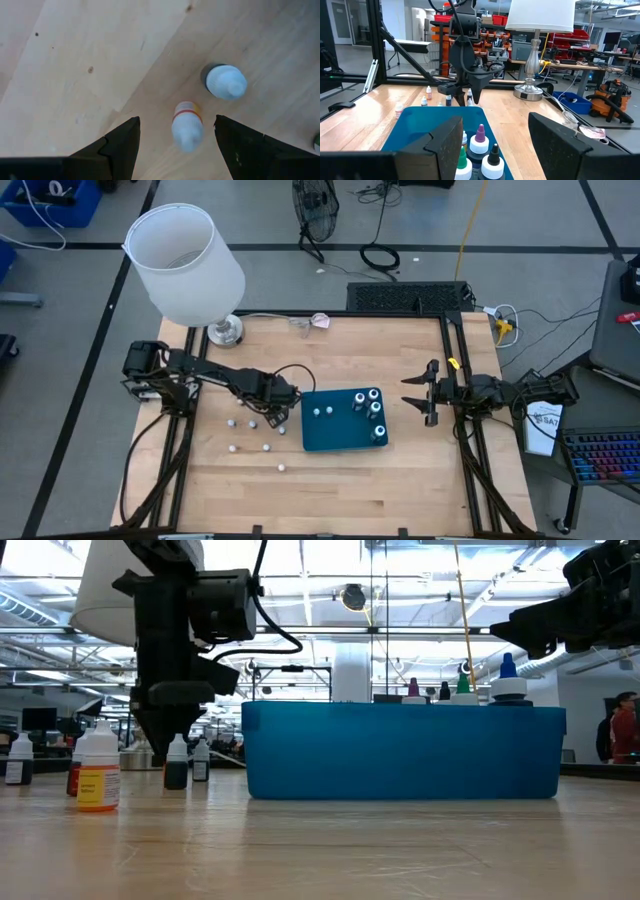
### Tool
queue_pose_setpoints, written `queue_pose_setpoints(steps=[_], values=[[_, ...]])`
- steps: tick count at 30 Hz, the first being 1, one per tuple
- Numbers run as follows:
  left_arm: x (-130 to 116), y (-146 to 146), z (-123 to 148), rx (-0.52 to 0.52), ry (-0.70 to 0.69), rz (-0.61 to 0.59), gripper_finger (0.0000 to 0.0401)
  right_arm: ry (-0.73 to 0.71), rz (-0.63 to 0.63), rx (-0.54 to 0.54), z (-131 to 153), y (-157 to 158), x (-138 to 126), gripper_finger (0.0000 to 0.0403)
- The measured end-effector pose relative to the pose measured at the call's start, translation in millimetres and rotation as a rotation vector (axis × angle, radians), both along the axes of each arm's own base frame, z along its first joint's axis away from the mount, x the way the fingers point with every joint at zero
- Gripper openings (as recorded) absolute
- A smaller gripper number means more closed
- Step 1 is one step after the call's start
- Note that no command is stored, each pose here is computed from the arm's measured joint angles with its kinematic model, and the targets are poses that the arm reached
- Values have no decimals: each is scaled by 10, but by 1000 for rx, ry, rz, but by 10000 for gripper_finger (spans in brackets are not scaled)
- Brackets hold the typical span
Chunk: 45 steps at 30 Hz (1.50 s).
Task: Pick & Place food coloring
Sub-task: Put the small orange food coloring bottle into the blue bin
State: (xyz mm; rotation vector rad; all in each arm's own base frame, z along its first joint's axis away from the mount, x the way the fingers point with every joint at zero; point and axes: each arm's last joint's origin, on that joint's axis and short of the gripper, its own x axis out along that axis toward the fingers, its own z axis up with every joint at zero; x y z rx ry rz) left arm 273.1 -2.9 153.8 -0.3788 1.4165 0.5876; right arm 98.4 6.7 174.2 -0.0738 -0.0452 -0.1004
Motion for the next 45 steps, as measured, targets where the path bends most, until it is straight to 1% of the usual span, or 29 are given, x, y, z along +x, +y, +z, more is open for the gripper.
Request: queue_pose_setpoints(steps=[13,15,18,26,31,34,40,45], values=[[0,2,0,9,3,-19,257,0,0,0,0,0,0,213],[0,2,0,9,3,-19,252,0,0,0,0,0,0,212],[0,2,-1,9,4,-25,228,0,0,0,0,0,0,212],[0,2,-1,9,5,-27,130,0,0,0,0,0,0,212],[4,1,0,9,3,-39,84,0,0,0,0,0,0,212],[8,1,0,10,-1,-43,72,0,0,0,0,0,0,213],[1,-1,7,9,11,-47,72,0,0,0,0,0,0,212],[24,-11,91,-3,31,-43,65,0,1,0,0,0,0,213]])
